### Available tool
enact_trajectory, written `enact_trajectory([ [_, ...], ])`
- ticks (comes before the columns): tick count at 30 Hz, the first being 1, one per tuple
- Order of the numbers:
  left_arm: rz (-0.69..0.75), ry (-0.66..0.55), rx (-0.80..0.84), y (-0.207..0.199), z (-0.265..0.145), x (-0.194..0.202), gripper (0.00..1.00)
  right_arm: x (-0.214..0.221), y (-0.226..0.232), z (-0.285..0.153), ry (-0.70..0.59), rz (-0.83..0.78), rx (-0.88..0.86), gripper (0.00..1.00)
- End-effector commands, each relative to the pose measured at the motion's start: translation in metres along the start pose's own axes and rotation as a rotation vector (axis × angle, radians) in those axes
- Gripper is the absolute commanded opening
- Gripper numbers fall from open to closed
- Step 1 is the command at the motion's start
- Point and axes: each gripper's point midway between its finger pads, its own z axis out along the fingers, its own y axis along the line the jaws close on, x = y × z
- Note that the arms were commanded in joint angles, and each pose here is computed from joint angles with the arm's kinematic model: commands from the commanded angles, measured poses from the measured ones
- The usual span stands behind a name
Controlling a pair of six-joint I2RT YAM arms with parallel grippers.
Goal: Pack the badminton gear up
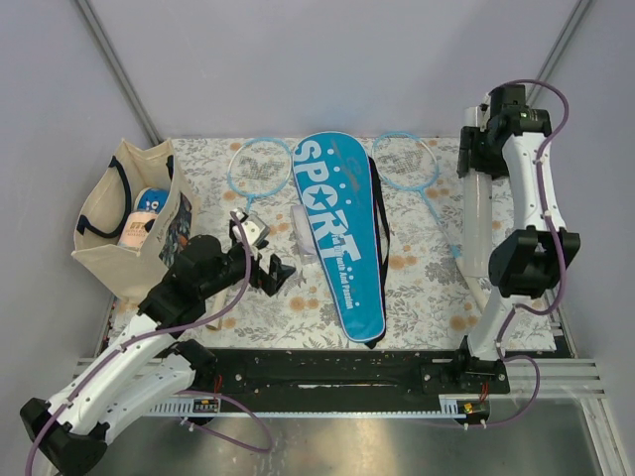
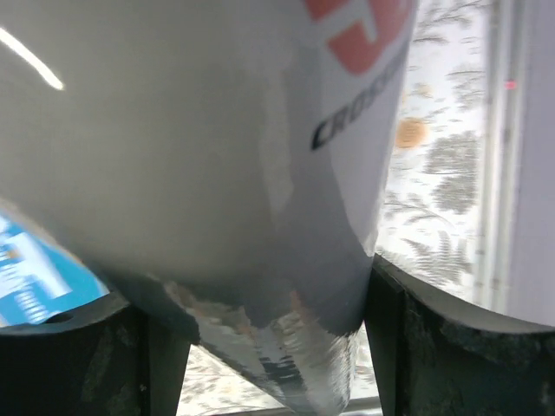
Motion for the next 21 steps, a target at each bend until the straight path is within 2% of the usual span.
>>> enact_trajectory([
  [1, 0.020, -0.011, -0.005, 0.001, 0.000, -0.012, 0.99, 0.022, -0.060, -0.003, 0.213, -0.169, 0.296, 0.74],
  [6, 0.032, -0.056, -0.043, 0.007, -0.004, -0.019, 0.99, 0.000, -0.082, 0.039, 0.185, -0.183, 0.363, 0.75],
  [9, 0.024, -0.070, -0.066, 0.010, -0.005, -0.020, 0.99, -0.002, -0.087, 0.075, 0.220, -0.212, 0.367, 0.78],
  [16, 0.027, -0.063, -0.071, 0.012, -0.003, -0.021, 0.99, 0.022, -0.090, 0.142, 0.325, -0.191, 0.327, 0.84],
  [21, 0.028, -0.055, -0.063, 0.011, -0.001, -0.019, 0.99, 0.031, -0.085, 0.161, 0.350, -0.168, 0.288, 0.88],
])
